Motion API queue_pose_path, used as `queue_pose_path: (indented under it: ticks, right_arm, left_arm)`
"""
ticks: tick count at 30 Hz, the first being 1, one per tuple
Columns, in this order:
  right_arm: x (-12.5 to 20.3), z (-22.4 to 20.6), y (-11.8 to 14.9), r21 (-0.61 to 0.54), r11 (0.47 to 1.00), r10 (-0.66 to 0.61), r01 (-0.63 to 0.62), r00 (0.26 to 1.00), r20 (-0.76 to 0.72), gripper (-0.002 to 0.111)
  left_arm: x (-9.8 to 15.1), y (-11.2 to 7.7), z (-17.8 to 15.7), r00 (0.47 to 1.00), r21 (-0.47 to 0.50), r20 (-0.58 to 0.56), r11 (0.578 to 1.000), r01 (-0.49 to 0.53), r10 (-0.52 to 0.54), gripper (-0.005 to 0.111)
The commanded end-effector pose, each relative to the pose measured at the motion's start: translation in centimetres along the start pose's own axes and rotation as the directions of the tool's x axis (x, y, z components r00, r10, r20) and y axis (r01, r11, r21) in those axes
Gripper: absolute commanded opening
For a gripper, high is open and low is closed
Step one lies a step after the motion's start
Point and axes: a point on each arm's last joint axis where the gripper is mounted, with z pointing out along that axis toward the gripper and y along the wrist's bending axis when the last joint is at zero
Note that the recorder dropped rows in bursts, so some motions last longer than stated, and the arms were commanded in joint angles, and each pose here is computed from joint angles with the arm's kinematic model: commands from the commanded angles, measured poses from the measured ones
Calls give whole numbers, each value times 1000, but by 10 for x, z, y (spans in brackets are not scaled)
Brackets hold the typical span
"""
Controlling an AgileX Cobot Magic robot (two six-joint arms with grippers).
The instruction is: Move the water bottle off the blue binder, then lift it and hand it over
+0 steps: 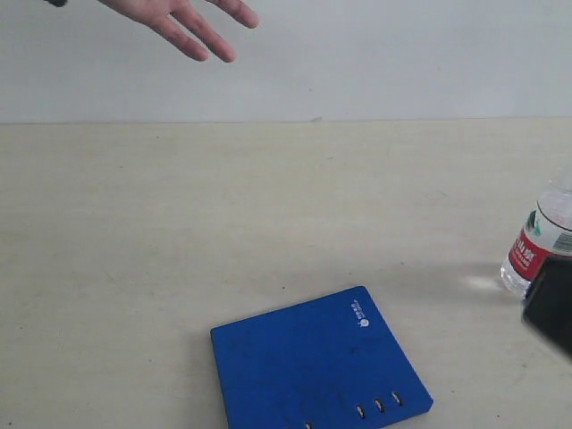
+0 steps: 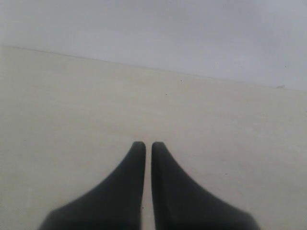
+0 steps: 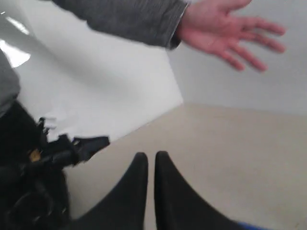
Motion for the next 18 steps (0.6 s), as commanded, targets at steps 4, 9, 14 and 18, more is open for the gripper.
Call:
queue_pose_path:
  ticks: [4,9,14,18]
  right_arm:
    - [50,4,-8,10,996,88,-90,928,-361,2]
    - [45,7,-9,23,997,75,-71,935,-346,2]
    - [45,7,-11,33,998,54,-45,937,-344,2]
    - [47,6,-12,49,998,45,-30,930,-365,2]
  left_arm:
    - [-1,0,0,1000,6,8,1000,15,-16,4]
    - [-2,-1,0,1000,7,20,1000,15,-16,4]
    - [-18,-4,-2,891,124,155,903,410,-426,4]
    - [-21,-5,-3,732,190,135,742,642,-668,4]
